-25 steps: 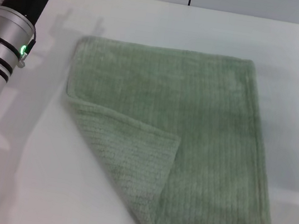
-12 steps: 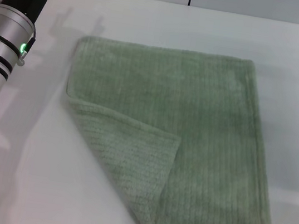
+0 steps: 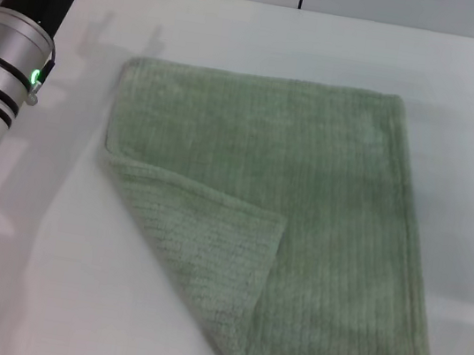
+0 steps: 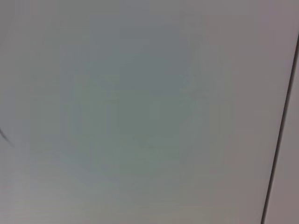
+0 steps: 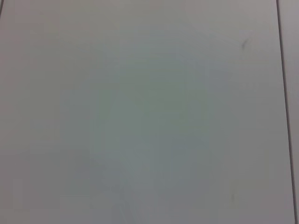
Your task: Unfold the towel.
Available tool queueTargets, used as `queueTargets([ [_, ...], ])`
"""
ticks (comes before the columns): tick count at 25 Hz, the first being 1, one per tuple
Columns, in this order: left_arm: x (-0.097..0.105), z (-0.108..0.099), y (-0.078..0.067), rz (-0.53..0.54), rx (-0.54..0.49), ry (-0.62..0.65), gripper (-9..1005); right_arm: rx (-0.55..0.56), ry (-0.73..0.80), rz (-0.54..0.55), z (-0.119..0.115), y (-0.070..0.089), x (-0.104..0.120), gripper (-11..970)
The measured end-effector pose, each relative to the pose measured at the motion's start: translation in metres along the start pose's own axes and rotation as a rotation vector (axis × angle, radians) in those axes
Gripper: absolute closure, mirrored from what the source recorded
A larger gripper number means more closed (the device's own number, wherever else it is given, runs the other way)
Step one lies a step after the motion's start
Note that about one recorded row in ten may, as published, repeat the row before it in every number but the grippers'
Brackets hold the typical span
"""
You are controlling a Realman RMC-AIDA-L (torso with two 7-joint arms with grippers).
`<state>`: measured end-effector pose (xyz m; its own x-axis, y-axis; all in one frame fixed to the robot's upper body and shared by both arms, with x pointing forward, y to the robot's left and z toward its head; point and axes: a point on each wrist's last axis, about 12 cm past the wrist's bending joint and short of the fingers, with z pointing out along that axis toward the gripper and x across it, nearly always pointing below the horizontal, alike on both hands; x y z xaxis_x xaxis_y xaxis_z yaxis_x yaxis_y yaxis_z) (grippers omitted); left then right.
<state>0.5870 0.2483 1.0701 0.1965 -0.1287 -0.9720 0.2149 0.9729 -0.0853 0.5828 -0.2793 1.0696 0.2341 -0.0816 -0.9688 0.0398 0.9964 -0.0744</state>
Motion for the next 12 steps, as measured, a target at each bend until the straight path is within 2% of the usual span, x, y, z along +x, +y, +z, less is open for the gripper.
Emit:
queueTargets([
  [12, -0.0017, 0.0028, 0.0005, 0.011, 0.007, -0.005, 163, -0.004, -0.004, 0.004, 0.0012, 0.0016, -0.0010, 258],
])
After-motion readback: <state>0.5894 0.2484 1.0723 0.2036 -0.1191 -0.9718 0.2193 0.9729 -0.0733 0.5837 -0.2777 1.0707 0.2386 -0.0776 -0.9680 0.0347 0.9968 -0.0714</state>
